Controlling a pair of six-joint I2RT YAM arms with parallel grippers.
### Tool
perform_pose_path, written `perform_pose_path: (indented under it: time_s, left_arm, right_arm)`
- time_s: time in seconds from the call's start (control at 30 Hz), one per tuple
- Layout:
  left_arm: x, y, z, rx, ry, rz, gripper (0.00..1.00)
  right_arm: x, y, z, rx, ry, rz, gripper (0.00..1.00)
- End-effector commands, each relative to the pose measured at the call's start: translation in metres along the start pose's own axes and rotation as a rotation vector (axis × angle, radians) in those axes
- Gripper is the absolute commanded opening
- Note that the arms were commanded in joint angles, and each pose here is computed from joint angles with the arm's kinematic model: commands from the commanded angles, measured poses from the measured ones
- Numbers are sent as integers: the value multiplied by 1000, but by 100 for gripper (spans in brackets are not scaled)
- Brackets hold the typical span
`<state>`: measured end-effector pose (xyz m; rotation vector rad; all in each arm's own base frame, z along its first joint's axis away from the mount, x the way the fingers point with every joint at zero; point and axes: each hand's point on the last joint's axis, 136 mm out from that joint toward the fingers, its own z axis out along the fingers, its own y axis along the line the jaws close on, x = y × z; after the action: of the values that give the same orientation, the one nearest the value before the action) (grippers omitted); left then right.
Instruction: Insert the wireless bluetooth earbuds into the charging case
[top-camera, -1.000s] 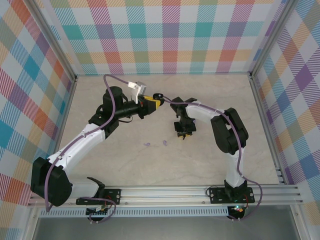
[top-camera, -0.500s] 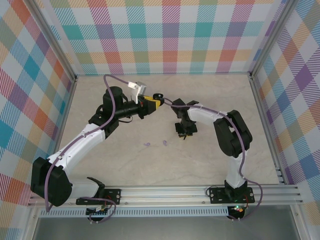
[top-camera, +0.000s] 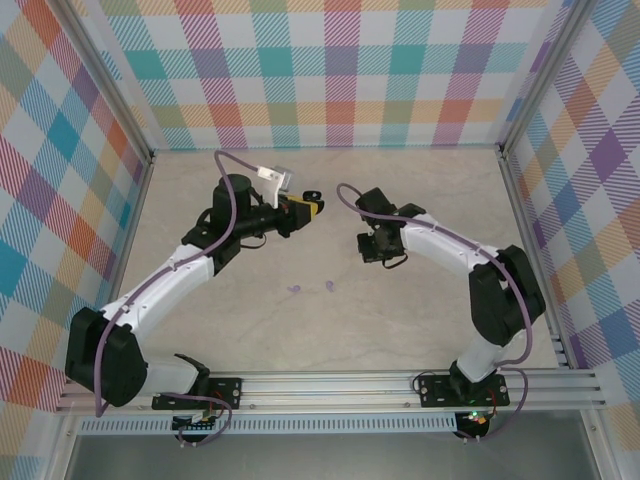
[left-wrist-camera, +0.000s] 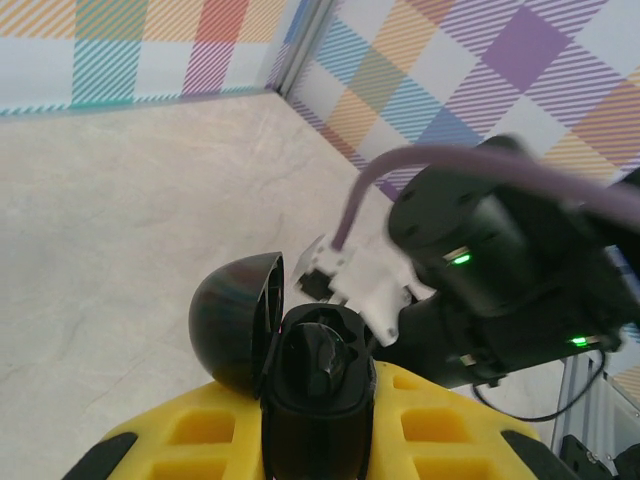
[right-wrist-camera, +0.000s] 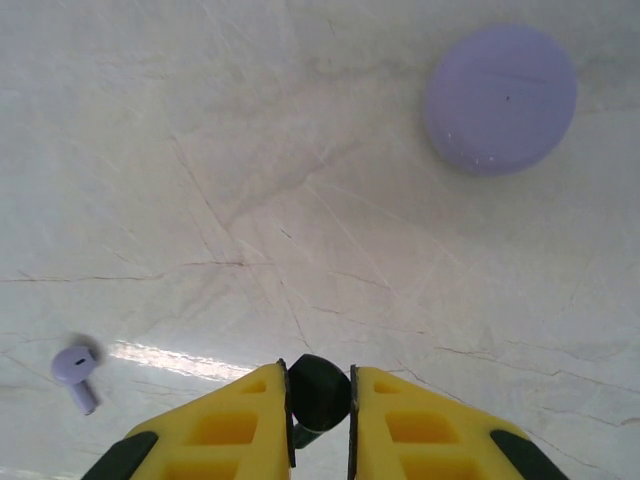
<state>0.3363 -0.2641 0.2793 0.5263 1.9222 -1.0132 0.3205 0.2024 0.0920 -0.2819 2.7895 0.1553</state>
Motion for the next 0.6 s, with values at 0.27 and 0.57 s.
perform_pose_path:
  time_s: [0.27,0.57]
  left_arm:
    - [38,22,26,13,94,-152,8]
    - [52,16,36,78,141,-173,8]
  right_arm:
    - [-30,24,-62,-170,-216,-70,18]
    - [-44,41,-108,-278,-316,-116,18]
